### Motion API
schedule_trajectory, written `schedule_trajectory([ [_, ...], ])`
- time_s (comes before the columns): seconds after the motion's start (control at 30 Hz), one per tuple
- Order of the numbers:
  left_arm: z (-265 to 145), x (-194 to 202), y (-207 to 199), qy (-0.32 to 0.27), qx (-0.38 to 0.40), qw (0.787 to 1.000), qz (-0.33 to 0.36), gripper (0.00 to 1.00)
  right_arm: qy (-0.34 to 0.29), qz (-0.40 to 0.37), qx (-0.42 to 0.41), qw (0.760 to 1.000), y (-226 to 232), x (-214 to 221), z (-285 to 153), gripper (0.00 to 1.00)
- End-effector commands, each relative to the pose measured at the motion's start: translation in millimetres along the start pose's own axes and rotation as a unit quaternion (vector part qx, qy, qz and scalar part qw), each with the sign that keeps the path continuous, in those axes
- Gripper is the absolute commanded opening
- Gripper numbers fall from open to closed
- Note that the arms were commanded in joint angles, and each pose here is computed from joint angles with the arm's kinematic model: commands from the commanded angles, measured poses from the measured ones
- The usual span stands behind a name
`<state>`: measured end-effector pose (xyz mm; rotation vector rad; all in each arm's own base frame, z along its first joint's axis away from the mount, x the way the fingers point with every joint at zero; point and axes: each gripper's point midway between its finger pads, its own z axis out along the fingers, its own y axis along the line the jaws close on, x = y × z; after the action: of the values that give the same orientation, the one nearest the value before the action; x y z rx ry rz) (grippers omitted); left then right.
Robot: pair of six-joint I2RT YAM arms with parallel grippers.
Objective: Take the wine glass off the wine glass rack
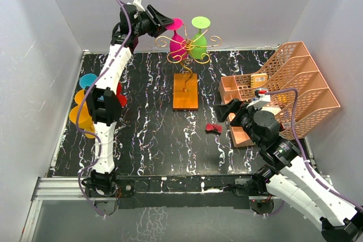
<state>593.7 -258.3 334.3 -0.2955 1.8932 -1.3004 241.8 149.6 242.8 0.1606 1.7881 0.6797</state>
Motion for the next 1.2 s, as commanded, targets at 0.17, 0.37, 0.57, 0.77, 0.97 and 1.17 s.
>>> schedule_trajectory([
  [0.17, -15, -11, -33, -0.019, 0.014, 0.999, 0.033, 0.37, -0.040, -0.001, -0.014, 0.999, 12, -28, -5, 0.99],
  [0.37, -18, -11, -39, -0.019, 0.020, 0.999, 0.036, 0.31, -0.037, 0.000, -0.014, 0.999, 14, -29, -6, 0.99],
  [0.57, -22, -12, -47, -0.020, 0.029, 0.999, 0.035, 0.21, -0.036, 0.001, -0.013, 0.999, 13, -29, -7, 0.99],
  [0.77, -29, -16, -60, -0.029, 0.036, 0.998, 0.041, 0.04, -0.035, 0.004, -0.011, 0.999, 12, -28, -7, 0.99],
  [0.97, -32, -21, -69, -0.037, 0.045, 0.998, 0.034, 0.00, -0.036, 0.006, -0.009, 0.999, 11, -27, -8, 0.99],
  [1.17, -29, -21, -75, -0.037, 0.061, 0.997, -0.005, 0.00, -0.038, 0.010, -0.007, 0.999, 10, -29, -10, 0.99],
])
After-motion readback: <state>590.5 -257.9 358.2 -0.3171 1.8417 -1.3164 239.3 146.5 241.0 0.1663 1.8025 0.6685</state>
